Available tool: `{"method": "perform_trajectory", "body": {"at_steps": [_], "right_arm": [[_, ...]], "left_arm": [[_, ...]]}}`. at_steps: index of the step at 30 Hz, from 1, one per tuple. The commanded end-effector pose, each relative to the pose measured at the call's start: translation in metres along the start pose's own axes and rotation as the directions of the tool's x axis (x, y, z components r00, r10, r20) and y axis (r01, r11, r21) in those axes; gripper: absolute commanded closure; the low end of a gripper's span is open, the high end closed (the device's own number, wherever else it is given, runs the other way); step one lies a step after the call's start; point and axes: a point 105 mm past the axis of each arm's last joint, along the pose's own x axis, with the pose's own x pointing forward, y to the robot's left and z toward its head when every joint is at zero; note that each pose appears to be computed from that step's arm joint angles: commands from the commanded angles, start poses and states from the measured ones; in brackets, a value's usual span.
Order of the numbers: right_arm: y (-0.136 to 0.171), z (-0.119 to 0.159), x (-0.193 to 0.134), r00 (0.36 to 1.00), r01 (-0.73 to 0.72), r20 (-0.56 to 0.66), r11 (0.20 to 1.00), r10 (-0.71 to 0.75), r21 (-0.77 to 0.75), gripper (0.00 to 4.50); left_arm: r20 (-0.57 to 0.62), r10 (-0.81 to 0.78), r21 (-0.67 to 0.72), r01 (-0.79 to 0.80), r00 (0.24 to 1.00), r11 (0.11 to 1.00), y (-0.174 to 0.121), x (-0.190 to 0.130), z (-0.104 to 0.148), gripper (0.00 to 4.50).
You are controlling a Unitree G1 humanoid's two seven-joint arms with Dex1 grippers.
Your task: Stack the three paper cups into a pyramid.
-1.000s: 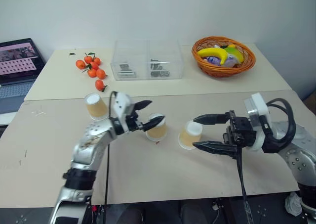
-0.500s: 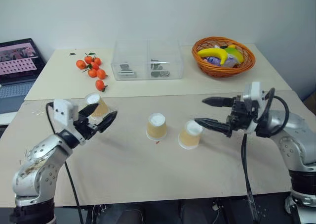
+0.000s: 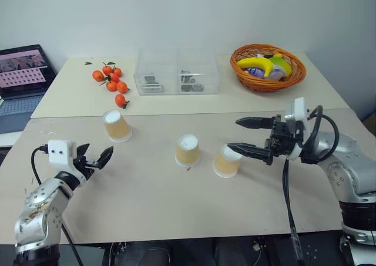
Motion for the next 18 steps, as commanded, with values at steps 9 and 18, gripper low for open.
{"method": "perform_trajectory", "body": {"at_steps": [9,18], "right_arm": [[0.007,0.017,-0.006,0.999,-0.001,0.046,0.999,0.003,-0.045,0.0],[0.008,0.017,-0.007,0.998,-0.001,0.057,0.999,0.003,-0.037,0.0]], "left_arm": [[0.066,-0.043,0.062,0.039,0.997,0.997,0.0,0.026,0.023,0.01],[0.081,-0.05,0.08,0.044,0.995,0.996,0.0,0.046,0.03,0.01]]}}
